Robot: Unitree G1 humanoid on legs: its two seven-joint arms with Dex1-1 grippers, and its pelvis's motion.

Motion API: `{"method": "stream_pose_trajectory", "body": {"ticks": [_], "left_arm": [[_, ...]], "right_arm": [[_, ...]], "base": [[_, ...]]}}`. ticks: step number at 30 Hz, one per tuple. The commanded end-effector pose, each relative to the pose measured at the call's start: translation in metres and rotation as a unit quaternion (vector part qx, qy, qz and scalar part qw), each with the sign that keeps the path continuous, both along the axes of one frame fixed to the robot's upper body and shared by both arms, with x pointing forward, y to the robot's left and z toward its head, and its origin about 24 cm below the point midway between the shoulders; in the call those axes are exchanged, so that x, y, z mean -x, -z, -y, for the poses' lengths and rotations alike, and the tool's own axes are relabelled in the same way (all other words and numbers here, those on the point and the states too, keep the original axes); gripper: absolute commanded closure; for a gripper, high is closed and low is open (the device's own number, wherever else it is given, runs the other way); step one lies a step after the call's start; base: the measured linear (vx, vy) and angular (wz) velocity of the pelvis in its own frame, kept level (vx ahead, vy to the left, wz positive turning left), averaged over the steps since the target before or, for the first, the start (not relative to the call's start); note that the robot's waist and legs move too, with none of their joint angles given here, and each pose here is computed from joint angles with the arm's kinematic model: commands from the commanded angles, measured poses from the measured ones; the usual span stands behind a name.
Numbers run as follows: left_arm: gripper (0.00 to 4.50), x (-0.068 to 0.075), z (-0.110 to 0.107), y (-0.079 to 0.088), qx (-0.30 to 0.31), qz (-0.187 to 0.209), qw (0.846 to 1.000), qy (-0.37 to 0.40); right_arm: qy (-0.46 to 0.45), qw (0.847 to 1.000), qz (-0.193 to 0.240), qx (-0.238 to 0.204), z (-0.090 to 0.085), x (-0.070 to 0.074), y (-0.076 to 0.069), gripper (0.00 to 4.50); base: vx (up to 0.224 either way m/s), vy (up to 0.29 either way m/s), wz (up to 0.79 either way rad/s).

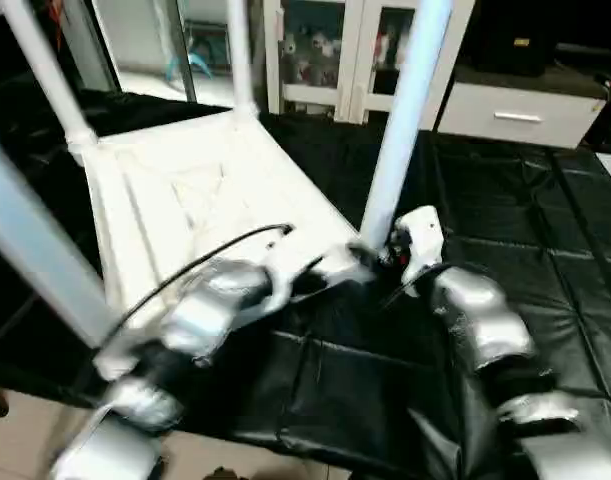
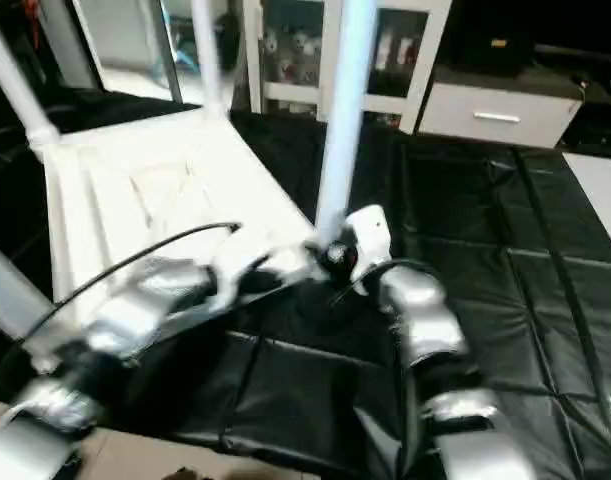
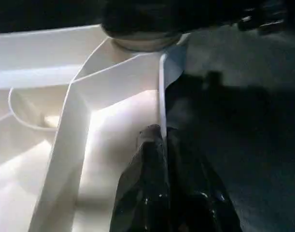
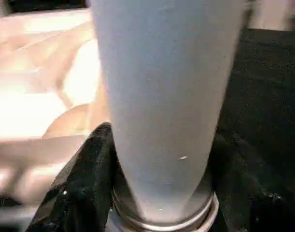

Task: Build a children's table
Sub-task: Rotate leg to tighten

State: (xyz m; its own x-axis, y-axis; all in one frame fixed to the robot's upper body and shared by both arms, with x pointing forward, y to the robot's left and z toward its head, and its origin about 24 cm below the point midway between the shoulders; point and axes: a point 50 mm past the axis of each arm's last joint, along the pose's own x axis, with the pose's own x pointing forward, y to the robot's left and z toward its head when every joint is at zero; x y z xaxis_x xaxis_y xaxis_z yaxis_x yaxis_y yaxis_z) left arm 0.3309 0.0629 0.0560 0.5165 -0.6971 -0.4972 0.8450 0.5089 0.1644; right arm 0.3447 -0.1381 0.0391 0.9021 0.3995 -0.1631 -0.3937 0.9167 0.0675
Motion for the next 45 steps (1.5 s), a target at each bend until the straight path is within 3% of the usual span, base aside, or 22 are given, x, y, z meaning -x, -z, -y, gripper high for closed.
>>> {"method": "stream_pose_trajectory", "body": {"ticks": [1, 3, 8, 9, 12, 13, 18, 23, 26, 29, 30, 32, 36, 37, 40, 45], "left_arm": [[4.50, -0.005, 0.008, -0.015, 0.013, 0.040, 0.999, 0.015], [4.50, -0.005, 0.017, -0.017, 0.021, 0.037, 0.999, 0.031], [4.50, -0.005, 0.017, -0.015, 0.017, 0.037, 0.998, 0.039], [4.50, -0.007, 0.015, -0.013, 0.017, 0.037, 0.998, 0.039], [4.50, -0.008, 0.013, -0.012, 0.016, 0.038, 0.998, 0.037], [4.50, -0.009, 0.012, -0.011, 0.016, 0.038, 0.999, 0.036], [4.50, -0.008, 0.013, -0.009, 0.016, 0.038, 0.998, 0.041], [4.50, -0.005, 0.018, -0.010, 0.028, 0.050, 0.995, 0.078], [4.50, -0.003, 0.021, -0.010, 0.032, 0.063, 0.993, 0.098], [4.50, -0.003, 0.022, -0.012, 0.033, 0.075, 0.991, 0.101], [4.50, -0.004, 0.024, -0.013, 0.038, 0.084, 0.992, 0.091], [3.95, -0.005, 0.025, -0.018, 0.069, 0.076, 0.991, 0.082], [3.90, -0.004, 0.027, -0.032, 0.128, 0.085, 0.985, 0.079], [3.65, -0.002, 0.026, -0.036, 0.139, 0.089, 0.983, 0.083], [3.52, 0.000, 0.023, -0.040, 0.154, 0.094, 0.980, 0.083], [3.13, 0.020, -0.001, -0.050, 0.188, 0.116, 0.973, 0.074]], "right_arm": [[0.050, 0.999, -0.006, 0.014, 0.012, 0.001, 0.005, 2.08], [0.055, 0.998, 0.001, 0.014, 0.007, 0.004, 0.006, 2.11], [0.056, 0.998, 0.020, 0.012, 0.005, 0.003, -0.002, 2.15], [0.039, 0.999, 0.034, 0.005, 0.004, 0.004, -0.007, 1.74], [0.020, 0.999, 0.046, 0.018, 0.004, 0.007, -0.010, 1.60], [0.016, 0.999, 0.046, 0.022, 0.005, 0.008, -0.011, 1.31], [-0.005, 0.998, 0.027, 0.065, 0.012, 0.015, -0.007, 1.13], [-0.117, 0.988, 0.012, 0.099, 0.030, 0.042, -0.012, 1.13], [-0.200, 0.971, 0.004, 0.128, 0.046, 0.067, -0.016, 1.13], [-0.232, 0.964, -0.007, 0.130, 0.055, 0.078, -0.019, 1.13], [-0.229, 0.966, -0.016, 0.117, 0.066, 0.083, -0.022, 1.13], [-0.210, 0.971, -0.011, 0.111, 0.072, 0.082, -0.026, 1.07], [-0.201, 0.974, -0.005, 0.107, 0.064, 0.079, -0.027, 1.07], [-0.207, 0.973, -0.006, 0.104, 0.060, 0.080, -0.027, 1.07], [-0.207, 0.973, -0.003, 0.099, 0.055, 0.079, -0.028, 1.07], [-0.195, 0.978, 0.011, 0.071, 0.039, 0.073, -0.031, 1.07]], "base": [[0.000, 0.000, 0.00], [0.000, 0.000, 0.00], [0.000, 0.000, 0.00], [0.000, 0.000, 0.00], [0.000, 0.000, 0.00], [0.000, 0.000, 0.00], [0.000, 0.000, 0.00], [0.000, 0.000, 0.00], [0.000, 0.000, 0.00], [0.000, 0.000, 0.00], [0.000, 0.000, 0.00], [0.000, 0.000, 0.00], [0.000, 0.000, 0.00], [0.000, 0.000, 0.00], [0.000, 0.000, 0.00], [0.000, 0.000, 0.00]]}}
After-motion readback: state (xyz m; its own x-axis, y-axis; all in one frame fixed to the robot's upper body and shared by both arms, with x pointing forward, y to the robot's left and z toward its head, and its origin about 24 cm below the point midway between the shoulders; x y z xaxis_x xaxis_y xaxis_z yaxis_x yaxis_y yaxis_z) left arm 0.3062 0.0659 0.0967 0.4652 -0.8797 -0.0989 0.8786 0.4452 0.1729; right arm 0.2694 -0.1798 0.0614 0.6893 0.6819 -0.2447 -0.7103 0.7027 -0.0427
